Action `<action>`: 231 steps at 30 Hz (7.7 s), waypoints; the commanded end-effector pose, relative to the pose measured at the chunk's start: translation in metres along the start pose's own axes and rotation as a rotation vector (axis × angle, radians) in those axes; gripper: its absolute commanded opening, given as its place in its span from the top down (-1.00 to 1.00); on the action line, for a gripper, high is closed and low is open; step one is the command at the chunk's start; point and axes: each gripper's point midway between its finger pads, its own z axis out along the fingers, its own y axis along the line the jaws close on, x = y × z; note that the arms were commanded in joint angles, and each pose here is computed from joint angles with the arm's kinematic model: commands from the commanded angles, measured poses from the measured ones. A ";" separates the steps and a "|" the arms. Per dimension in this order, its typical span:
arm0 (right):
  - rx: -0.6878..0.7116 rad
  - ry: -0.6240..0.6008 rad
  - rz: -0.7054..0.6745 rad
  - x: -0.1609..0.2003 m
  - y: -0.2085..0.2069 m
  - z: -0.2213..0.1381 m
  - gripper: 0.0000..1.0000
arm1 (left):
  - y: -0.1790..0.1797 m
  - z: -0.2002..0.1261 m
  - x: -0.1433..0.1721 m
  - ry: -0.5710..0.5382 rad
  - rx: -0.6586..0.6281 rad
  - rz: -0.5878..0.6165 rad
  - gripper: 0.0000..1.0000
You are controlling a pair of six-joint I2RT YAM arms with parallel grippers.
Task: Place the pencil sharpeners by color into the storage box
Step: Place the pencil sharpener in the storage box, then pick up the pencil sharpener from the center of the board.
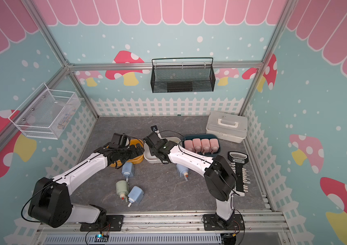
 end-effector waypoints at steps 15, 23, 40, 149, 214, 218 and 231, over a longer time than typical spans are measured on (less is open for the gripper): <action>0.137 0.082 0.050 -0.001 -0.008 0.030 1.00 | 0.001 -0.008 0.001 -0.006 0.010 0.009 -0.98; 0.106 0.158 0.049 0.007 0.005 0.041 1.00 | 0.004 -0.009 0.004 -0.005 0.004 0.004 -0.98; 0.176 0.227 0.014 0.015 0.012 0.062 0.96 | 0.003 -0.009 0.005 0.002 0.010 -0.001 -0.98; 0.273 0.139 -0.214 0.015 -0.003 0.088 -0.97 | 0.002 -0.001 0.003 0.014 0.004 -0.016 -0.98; 0.009 -0.064 -0.096 0.001 0.013 0.055 -0.97 | 0.012 -0.035 0.018 -0.005 -0.026 -0.003 -0.98; -0.071 -0.157 -0.079 -0.008 0.021 0.044 -0.97 | 0.031 -0.045 0.025 -0.027 -0.119 -0.036 -0.98; -0.291 -0.356 -0.205 -0.017 0.042 0.002 -0.97 | 0.085 -0.083 0.064 0.030 -0.355 -0.124 -0.98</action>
